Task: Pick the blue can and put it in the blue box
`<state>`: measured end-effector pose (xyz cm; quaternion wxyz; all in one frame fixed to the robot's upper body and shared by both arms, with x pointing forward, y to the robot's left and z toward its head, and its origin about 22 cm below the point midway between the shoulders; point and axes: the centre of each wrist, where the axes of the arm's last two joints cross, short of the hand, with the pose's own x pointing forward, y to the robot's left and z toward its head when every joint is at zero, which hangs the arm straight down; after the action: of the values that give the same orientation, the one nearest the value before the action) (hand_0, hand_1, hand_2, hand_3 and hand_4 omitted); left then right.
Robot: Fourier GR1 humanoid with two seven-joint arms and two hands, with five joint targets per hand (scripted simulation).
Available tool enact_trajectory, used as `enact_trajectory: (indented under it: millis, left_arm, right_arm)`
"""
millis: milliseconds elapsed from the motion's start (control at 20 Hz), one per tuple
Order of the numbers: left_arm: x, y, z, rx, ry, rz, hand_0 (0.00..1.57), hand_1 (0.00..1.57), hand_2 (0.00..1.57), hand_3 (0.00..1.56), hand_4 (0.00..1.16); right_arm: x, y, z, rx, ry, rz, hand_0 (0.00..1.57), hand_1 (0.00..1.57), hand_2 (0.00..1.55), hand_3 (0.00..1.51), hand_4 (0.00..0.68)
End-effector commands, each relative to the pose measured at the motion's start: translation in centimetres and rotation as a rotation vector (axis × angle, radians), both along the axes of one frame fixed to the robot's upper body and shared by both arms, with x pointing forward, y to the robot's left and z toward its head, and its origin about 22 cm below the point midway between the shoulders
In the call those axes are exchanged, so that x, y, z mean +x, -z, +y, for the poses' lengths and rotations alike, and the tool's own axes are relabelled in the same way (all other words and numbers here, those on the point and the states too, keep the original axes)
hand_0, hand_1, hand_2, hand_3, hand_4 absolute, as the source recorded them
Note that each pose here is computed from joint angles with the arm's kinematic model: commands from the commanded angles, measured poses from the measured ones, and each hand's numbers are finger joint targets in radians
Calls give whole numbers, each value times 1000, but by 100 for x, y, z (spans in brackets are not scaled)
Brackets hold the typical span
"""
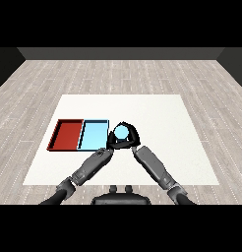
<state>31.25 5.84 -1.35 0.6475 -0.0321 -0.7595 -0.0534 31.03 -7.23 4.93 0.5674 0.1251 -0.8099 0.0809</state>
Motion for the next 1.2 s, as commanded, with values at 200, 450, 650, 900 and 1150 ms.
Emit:
enact_trajectory:
  millis: [200,450,650,900,1150]
  left_arm:
    - [118,-81,-50,25,-55,-4,1571,1571,1554,1464,1140]
    - [17,-58,-49,18,-49,-5,1571,1571,1559,1466,1138]
    - [43,21,74,12,-51,9,1571,1571,1568,1477,1142]
    - [199,-42,99,34,-59,-4,1571,1571,1571,1490,1146]
    - [104,73,192,9,-71,19,1571,1571,1571,1494,1145]
  right_arm:
    - [-62,-59,128,17,-18,-2,1097,1097,1188,1033,400]
    - [-28,-2,59,-46,16,3,0,0,0,0,0]
    - [-7,-74,-32,-52,12,15,0,0,0,0,0]
    - [75,-12,-82,-25,42,0,0,0,0,0,0]
    - [174,-200,-360,78,117,15,0,0,0,0,0]
